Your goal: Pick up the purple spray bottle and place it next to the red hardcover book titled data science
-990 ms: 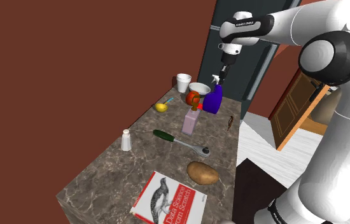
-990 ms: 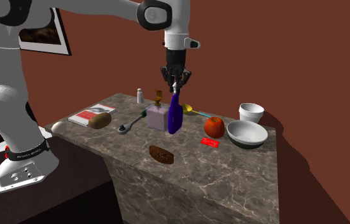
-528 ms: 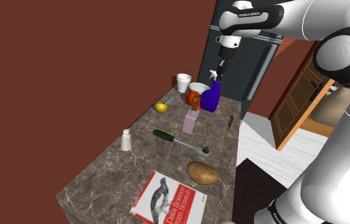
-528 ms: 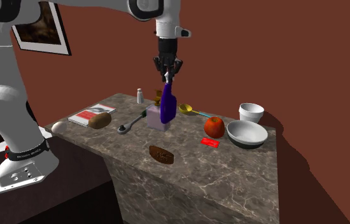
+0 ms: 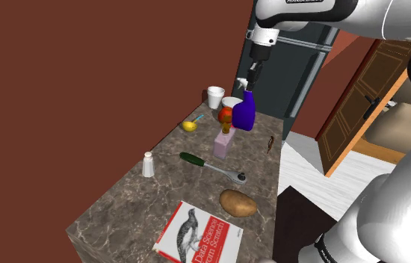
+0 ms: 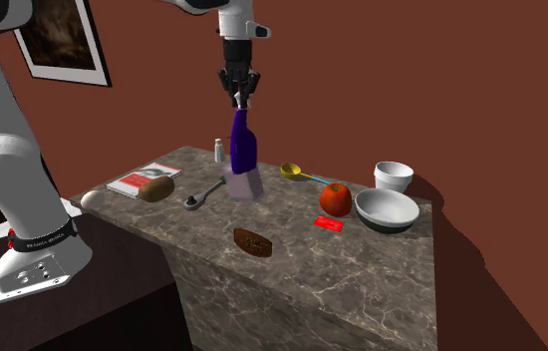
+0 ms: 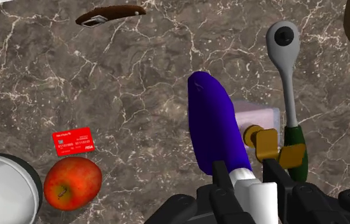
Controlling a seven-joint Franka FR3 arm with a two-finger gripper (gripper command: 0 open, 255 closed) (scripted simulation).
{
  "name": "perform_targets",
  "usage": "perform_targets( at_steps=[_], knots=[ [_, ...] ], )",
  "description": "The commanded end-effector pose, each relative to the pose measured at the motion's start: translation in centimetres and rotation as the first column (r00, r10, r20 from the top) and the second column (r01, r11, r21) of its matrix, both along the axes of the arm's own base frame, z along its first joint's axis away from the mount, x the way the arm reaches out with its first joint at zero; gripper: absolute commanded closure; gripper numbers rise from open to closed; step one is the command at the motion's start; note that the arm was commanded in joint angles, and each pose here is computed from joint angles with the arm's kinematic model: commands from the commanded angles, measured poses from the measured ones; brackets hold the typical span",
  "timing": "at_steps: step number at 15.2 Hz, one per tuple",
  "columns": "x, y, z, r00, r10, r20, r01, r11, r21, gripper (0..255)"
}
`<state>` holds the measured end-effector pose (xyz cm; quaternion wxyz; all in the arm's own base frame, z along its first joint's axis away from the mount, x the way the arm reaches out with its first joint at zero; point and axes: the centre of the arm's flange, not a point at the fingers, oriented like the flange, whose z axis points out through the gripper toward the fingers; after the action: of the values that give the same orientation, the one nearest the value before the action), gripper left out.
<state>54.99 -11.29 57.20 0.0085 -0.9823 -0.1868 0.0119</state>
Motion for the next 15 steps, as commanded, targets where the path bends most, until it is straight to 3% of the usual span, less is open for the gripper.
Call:
perform_targets(
  at_steps=[1, 15],
  knots=[
    [-0.4, 2.7, 0.7, 1.000, 0.000, -0.003, 0.000, 1.000, 0.001, 255],
    [-3.4, 19.5, 7.8, 1.000, 0.000, -0.003, 0.000, 1.000, 0.001, 255]
  ],
)
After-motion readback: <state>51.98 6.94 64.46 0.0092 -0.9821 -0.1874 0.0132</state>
